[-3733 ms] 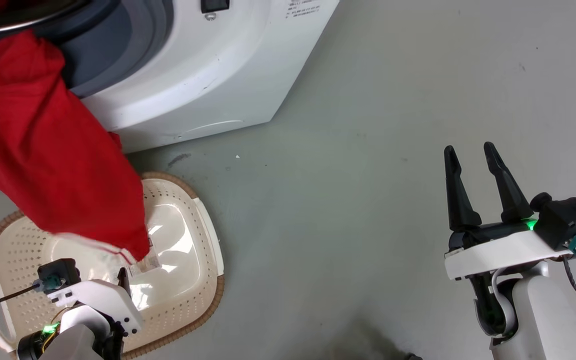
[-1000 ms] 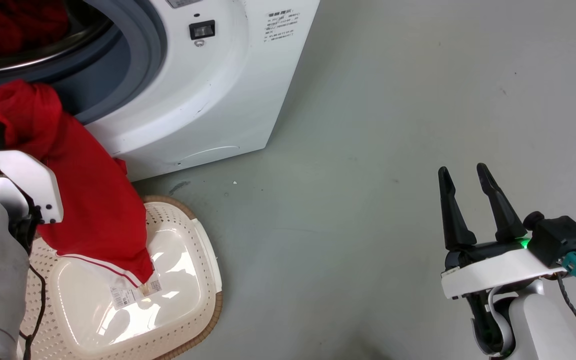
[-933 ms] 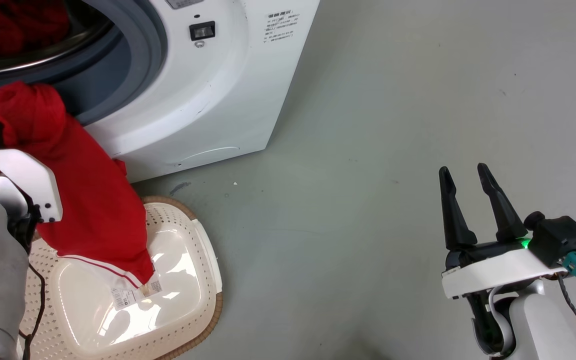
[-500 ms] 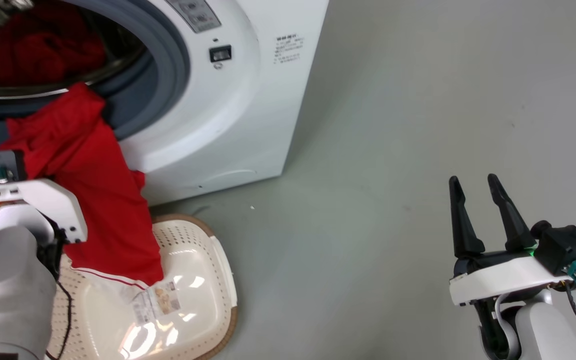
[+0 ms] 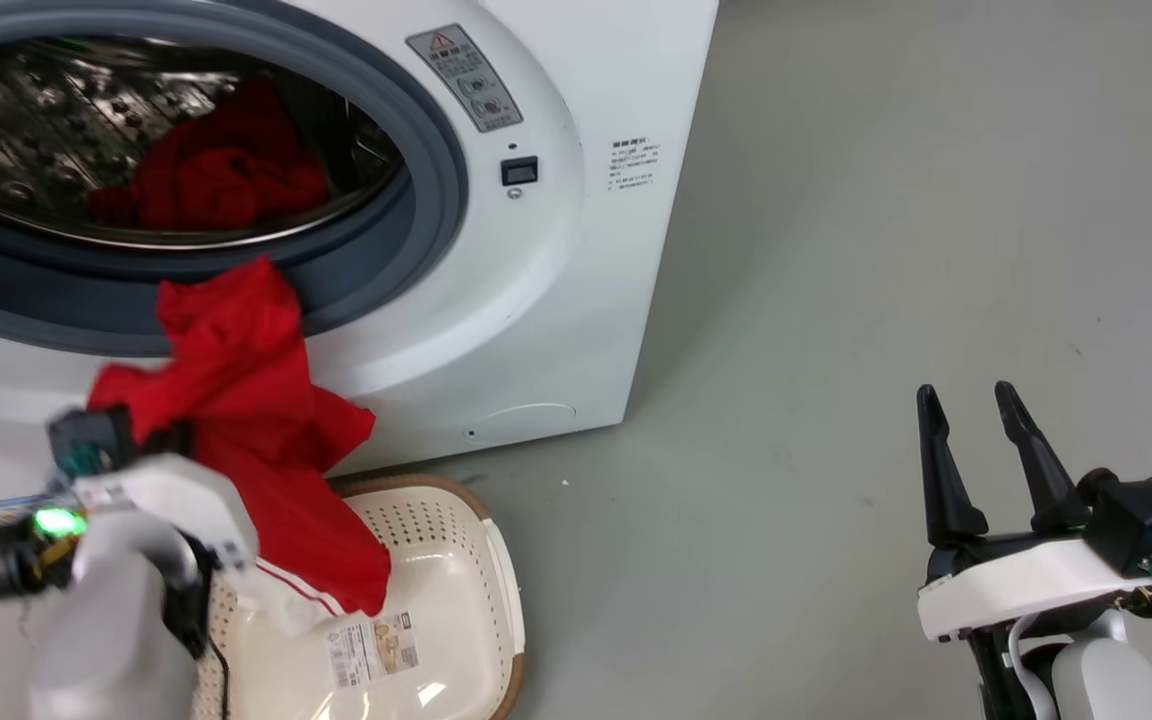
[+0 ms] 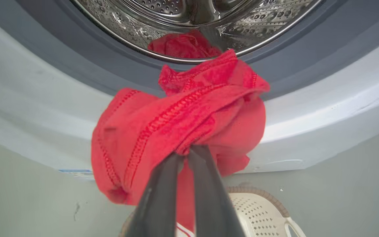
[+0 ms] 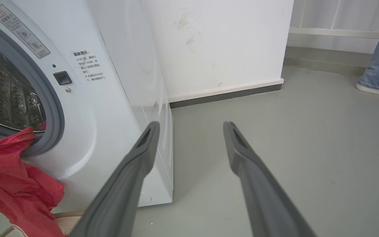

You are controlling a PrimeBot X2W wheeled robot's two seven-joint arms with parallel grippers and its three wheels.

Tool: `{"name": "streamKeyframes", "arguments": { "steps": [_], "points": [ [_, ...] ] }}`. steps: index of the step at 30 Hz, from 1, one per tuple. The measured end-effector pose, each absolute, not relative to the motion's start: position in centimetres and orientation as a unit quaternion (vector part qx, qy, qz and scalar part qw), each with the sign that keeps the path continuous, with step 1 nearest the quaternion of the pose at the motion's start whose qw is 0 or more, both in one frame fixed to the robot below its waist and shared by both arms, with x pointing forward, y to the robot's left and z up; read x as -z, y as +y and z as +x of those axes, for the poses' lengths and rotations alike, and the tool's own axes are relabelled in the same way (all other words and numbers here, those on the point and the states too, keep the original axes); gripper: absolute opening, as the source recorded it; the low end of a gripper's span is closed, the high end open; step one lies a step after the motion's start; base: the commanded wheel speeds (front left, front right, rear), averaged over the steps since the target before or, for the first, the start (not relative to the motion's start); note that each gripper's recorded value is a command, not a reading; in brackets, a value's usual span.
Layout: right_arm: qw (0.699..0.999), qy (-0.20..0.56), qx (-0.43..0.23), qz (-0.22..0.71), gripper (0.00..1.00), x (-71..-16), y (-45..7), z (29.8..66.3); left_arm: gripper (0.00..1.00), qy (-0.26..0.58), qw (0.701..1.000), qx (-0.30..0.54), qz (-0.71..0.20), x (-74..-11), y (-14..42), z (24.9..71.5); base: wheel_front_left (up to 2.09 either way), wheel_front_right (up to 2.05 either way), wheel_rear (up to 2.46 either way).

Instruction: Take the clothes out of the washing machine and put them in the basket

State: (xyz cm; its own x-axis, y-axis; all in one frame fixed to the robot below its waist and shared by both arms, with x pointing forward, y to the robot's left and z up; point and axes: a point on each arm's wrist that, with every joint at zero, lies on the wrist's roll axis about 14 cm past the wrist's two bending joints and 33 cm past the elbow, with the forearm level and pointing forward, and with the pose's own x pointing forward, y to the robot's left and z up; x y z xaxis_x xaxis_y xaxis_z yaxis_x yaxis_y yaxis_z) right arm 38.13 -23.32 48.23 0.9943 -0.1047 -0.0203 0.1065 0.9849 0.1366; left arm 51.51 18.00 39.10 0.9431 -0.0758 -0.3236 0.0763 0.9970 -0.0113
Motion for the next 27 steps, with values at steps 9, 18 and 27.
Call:
{"name": "streamKeyframes", "arguments": {
  "steps": [9,18,27],
  "points": [
    [0.996,0.002,0.048,0.072,1.0,-49.1,-23.0,37.1,0.0,0.183,0.981,0.063,-0.015,-36.9,15.6,44.5,0.0,0.0,0.0],
    [0.996,0.005,0.052,0.074,1.0,-48.9,-23.1,36.7,0.0,0.273,0.957,0.086,-0.039,-32.4,12.9,38.8,0.0,0.0,0.0],
    [0.995,0.023,0.058,0.073,1.0,-47.4,-23.5,37.8,0.0,0.386,0.917,0.098,-0.038,-26.7,12.2,35.6,0.0,0.0,0.0]
  ]
}}
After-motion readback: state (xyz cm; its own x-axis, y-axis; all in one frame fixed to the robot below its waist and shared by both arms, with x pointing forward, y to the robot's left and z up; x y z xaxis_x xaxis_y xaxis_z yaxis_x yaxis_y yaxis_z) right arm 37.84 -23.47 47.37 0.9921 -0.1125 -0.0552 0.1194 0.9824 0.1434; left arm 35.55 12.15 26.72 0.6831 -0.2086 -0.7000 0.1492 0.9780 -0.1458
